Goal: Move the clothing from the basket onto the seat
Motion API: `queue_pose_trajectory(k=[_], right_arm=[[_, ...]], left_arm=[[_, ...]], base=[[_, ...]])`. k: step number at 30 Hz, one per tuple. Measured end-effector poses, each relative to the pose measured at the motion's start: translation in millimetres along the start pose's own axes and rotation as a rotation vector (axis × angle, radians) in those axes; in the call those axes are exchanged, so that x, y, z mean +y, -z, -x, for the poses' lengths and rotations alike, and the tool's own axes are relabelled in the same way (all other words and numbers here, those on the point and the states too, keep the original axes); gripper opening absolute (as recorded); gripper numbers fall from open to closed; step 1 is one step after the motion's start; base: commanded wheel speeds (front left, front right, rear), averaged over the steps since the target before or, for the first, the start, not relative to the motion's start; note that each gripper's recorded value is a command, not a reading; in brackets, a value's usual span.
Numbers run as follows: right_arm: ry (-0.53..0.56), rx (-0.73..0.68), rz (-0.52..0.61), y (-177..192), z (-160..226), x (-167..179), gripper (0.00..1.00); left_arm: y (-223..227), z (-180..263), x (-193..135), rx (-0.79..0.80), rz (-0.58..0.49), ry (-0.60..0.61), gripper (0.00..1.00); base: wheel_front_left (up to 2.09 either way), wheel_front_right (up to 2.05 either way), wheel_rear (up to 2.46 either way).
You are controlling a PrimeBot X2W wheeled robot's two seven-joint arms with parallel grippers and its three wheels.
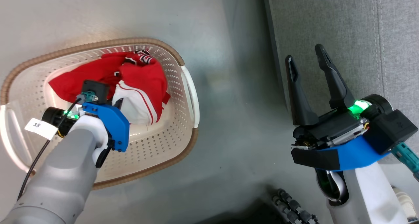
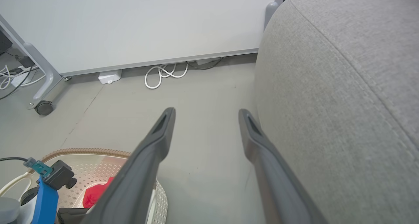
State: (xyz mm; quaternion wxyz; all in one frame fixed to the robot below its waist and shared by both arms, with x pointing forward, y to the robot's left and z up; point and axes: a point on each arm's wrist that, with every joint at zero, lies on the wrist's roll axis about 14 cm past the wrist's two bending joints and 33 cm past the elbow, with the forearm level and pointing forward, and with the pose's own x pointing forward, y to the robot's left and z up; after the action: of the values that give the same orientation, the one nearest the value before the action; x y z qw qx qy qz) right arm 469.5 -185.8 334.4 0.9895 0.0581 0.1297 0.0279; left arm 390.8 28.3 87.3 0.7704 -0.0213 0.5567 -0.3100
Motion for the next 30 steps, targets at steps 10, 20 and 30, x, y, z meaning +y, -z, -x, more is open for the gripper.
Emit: queue_pose_trajectory(k=[10,20,30], right_arm=[[-0.045,-0.085,0.001,-35,-1,17,1.0],[-0.089,-0.192,0.006,-84,15,37,1.0],[-0.14,-0.272,0.006,-121,51,62,1.0]], left_arm=[[-42,37,-19,-0.174,-0.05,0.016,0.0],[-83,104,-50,-0.39,-0.022,0.027,0.0],[-124,190,-94,-0.641,-0.071,0.055,0.0]], base=[[0.0,0.0,0.0],[0.0,0.0,0.0],[0.0,0.0,0.0]])
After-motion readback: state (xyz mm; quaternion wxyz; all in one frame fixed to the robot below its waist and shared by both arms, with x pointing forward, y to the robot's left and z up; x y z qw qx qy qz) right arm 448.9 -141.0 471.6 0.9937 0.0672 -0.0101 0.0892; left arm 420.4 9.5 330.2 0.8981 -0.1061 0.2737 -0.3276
